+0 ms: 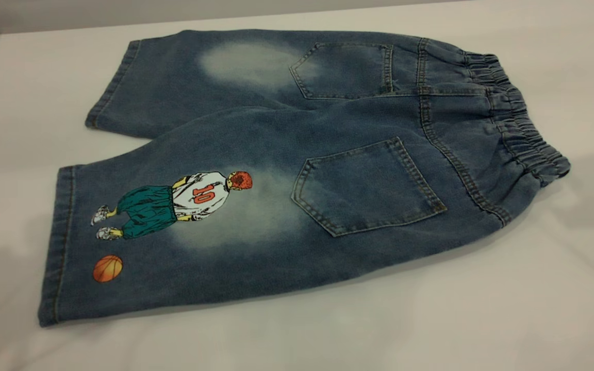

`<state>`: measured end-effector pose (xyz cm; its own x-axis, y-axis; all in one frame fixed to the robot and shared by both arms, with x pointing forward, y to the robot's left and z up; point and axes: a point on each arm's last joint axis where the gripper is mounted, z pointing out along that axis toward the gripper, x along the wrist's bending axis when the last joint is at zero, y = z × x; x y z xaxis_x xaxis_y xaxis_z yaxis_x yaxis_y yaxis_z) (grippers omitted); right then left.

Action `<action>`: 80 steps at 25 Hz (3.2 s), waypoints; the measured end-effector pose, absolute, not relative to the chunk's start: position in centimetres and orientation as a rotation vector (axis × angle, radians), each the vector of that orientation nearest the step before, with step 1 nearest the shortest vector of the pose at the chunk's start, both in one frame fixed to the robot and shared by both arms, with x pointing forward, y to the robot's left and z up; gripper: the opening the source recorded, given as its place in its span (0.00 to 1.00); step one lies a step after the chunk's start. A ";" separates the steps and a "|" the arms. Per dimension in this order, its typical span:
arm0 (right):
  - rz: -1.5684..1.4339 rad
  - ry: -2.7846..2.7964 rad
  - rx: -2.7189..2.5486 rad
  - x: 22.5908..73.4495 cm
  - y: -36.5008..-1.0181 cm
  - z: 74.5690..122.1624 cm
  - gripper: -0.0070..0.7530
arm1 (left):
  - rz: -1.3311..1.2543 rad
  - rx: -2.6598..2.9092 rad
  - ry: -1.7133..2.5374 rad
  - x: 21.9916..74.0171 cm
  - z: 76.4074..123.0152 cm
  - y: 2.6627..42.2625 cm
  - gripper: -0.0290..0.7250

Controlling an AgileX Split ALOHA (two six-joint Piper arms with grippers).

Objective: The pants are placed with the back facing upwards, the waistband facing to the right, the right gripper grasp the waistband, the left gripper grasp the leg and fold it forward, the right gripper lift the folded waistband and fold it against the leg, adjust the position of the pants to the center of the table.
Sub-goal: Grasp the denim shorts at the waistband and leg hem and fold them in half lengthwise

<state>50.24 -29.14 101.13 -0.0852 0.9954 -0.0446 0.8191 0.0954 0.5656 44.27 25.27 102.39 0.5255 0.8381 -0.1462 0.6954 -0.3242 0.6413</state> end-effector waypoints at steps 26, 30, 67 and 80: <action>0.834 2.176 2.389 56.1 -33.4 90.9 0.57 | 0.091 2.421 1.174 47.6 93.1 20.6 0.53; 0.954 2.189 2.406 56.4 -33.2 90.1 0.57 | 0.002 2.446 1.223 47.0 93.0 20.7 0.53; 0.838 2.193 2.690 56.7 -33.4 82.3 0.57 | 0.039 2.567 1.402 44.7 90.4 22.9 0.53; 0.884 2.164 2.704 56.9 -33.3 81.9 0.49 | -0.006 2.592 1.431 44.5 89.0 22.9 0.53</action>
<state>56.87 -33.30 81.93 0.1840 0.7698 0.6112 0.9775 -0.2084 -0.0318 44.51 22.94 88.99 0.5368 0.8388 -0.0904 0.8395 -0.5205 0.1557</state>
